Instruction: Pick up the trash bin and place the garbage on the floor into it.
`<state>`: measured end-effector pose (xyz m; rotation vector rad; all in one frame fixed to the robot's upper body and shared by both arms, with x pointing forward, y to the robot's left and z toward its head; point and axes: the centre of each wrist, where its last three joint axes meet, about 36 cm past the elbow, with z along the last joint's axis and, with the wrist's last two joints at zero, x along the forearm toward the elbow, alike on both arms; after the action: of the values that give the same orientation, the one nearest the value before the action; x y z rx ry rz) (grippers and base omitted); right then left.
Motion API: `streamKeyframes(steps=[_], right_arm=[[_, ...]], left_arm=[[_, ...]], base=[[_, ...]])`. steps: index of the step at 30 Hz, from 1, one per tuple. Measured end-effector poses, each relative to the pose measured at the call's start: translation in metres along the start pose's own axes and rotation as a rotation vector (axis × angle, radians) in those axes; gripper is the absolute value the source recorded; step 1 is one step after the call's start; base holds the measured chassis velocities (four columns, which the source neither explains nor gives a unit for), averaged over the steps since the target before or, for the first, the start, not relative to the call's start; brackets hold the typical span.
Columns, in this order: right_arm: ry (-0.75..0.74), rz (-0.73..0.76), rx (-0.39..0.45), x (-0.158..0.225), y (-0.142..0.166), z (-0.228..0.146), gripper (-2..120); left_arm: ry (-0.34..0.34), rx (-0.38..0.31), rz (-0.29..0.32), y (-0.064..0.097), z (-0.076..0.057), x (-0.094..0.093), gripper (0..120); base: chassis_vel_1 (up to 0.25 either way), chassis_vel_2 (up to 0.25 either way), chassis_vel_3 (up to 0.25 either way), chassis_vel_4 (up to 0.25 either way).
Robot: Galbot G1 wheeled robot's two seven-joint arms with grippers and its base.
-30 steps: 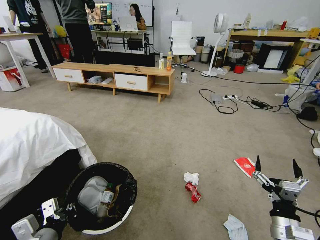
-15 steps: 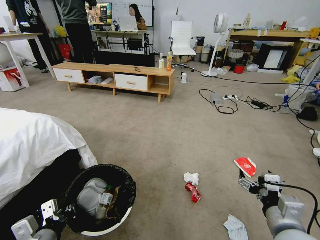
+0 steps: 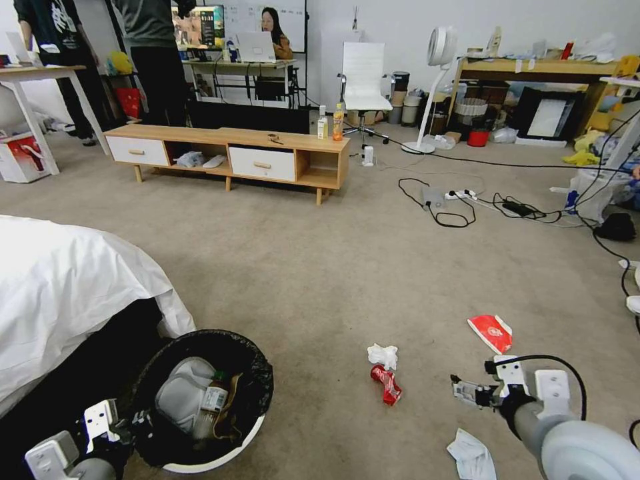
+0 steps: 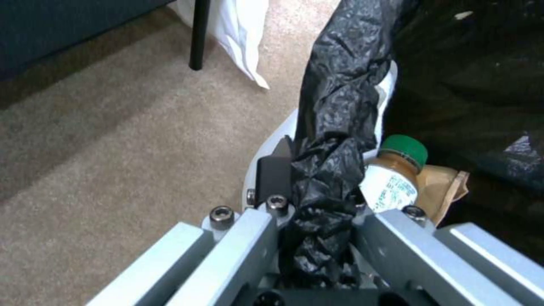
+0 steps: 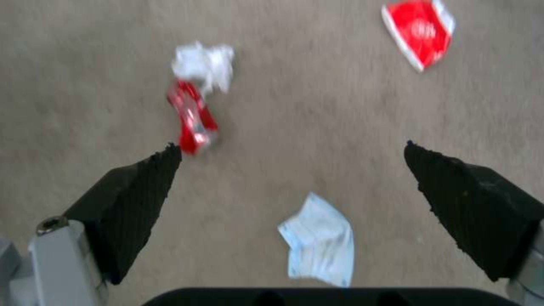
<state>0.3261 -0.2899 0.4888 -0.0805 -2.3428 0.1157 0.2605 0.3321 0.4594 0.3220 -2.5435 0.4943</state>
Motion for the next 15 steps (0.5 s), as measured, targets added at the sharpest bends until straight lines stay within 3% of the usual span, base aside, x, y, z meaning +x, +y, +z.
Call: streamKeyframes(steps=[15], right_arm=[[0.192,0.05,0.051,-0.054,0.002,0.055,100]], left_arm=[[0.005,-0.001,-0.011,0.005,0.0,-0.001,1]], base=[[0.0,0.0,0.0,0.0]])
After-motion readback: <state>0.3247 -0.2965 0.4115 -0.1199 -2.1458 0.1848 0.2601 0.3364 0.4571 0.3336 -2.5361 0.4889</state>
